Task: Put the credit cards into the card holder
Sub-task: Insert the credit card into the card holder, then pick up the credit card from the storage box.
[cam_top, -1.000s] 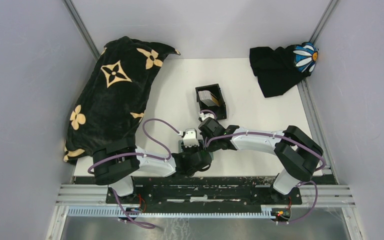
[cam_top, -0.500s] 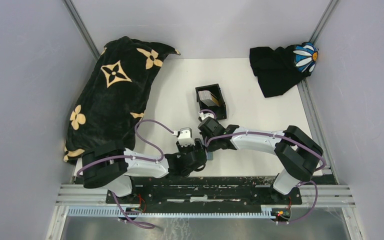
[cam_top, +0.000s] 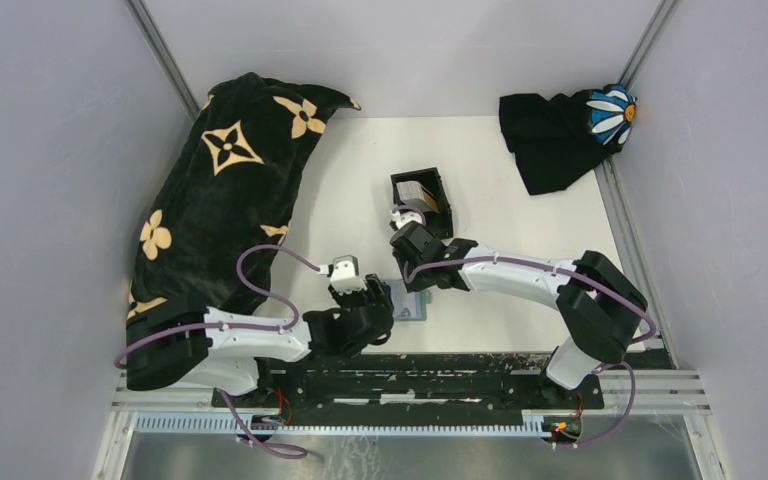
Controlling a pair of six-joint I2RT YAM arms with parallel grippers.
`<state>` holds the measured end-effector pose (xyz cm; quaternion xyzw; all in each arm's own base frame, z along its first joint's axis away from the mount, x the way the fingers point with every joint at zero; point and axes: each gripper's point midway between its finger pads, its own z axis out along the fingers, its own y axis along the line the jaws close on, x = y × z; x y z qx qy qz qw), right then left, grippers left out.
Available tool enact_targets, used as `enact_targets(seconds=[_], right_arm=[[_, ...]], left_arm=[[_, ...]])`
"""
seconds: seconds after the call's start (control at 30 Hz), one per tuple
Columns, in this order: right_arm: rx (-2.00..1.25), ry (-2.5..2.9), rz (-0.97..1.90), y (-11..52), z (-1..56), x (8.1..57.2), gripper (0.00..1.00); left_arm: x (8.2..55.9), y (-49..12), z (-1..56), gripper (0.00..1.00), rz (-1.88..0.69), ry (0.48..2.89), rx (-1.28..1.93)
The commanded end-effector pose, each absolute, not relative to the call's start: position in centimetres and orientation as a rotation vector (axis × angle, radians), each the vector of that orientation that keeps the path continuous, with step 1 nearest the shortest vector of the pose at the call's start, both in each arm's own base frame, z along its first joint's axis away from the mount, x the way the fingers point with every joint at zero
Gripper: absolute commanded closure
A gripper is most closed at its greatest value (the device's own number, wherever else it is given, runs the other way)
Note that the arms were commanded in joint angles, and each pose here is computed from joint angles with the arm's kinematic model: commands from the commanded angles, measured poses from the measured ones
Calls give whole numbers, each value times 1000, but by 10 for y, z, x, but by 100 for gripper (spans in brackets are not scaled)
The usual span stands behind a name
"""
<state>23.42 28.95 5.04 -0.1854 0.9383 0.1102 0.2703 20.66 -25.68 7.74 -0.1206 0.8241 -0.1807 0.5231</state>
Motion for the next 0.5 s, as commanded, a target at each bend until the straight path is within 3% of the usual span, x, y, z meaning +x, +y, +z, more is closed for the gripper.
enact_targets(seconds=[0.0, 0.47], right_arm=[[-460, 2393, 306, 298, 103, 265, 68], [-292, 2291, 190, 261, 155, 374, 57]], left_arm=[[209, -222, 76, 36, -346, 1909, -375], [205, -200, 65, 42, -351, 1905, -426]])
